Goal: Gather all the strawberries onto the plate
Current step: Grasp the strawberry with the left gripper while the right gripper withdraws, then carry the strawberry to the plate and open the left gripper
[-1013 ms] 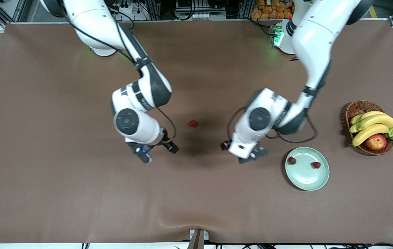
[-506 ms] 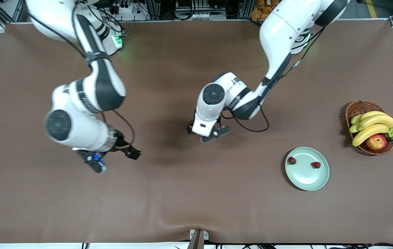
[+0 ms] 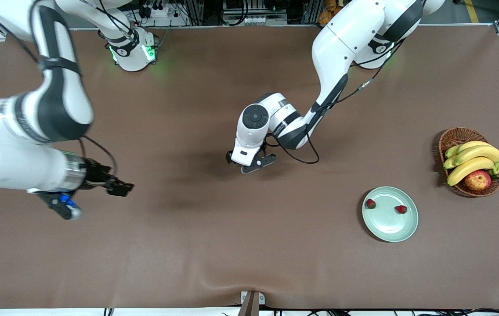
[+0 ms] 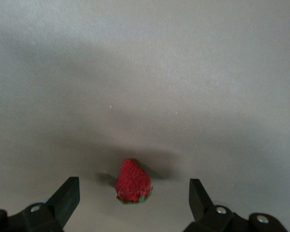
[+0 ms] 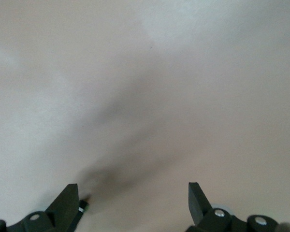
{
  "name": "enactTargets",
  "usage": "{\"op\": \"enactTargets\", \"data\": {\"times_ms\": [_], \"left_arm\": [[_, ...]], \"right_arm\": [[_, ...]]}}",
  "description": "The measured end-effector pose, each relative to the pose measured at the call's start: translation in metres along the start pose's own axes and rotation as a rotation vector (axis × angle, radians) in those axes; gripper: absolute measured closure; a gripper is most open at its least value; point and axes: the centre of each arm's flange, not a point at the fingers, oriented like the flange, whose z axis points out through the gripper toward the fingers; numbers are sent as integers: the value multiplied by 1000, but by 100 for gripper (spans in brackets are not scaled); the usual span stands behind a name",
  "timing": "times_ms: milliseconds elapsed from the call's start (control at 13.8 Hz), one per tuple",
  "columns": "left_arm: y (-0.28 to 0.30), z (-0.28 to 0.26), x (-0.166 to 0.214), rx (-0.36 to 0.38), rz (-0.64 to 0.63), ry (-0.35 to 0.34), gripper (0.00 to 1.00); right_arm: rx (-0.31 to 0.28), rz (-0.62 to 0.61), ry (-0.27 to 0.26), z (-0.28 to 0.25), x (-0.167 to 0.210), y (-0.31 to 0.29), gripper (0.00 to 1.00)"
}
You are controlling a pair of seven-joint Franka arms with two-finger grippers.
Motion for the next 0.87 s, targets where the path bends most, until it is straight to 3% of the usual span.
{"op": "enactTargets", "data": {"times_ms": [145, 362, 723, 796, 868], "left_arm": [[1, 1, -2, 1, 3, -1, 0], [0, 3, -2, 2, 3, 0, 5], [-1, 6, -1, 6, 4, -1, 55], [-1, 6, -1, 6, 4, -1, 55], [-1, 6, -1, 6, 3, -1, 62]], "right_arm": [[-27, -77, 9, -29, 5, 33, 0], [-77, -248, 52, -81, -17, 62, 0], [-68, -351, 103, -154, -54, 110, 0], [-70, -352, 116, -161, -58, 115, 0], [-73, -354, 127, -167, -62, 119, 0]]}}
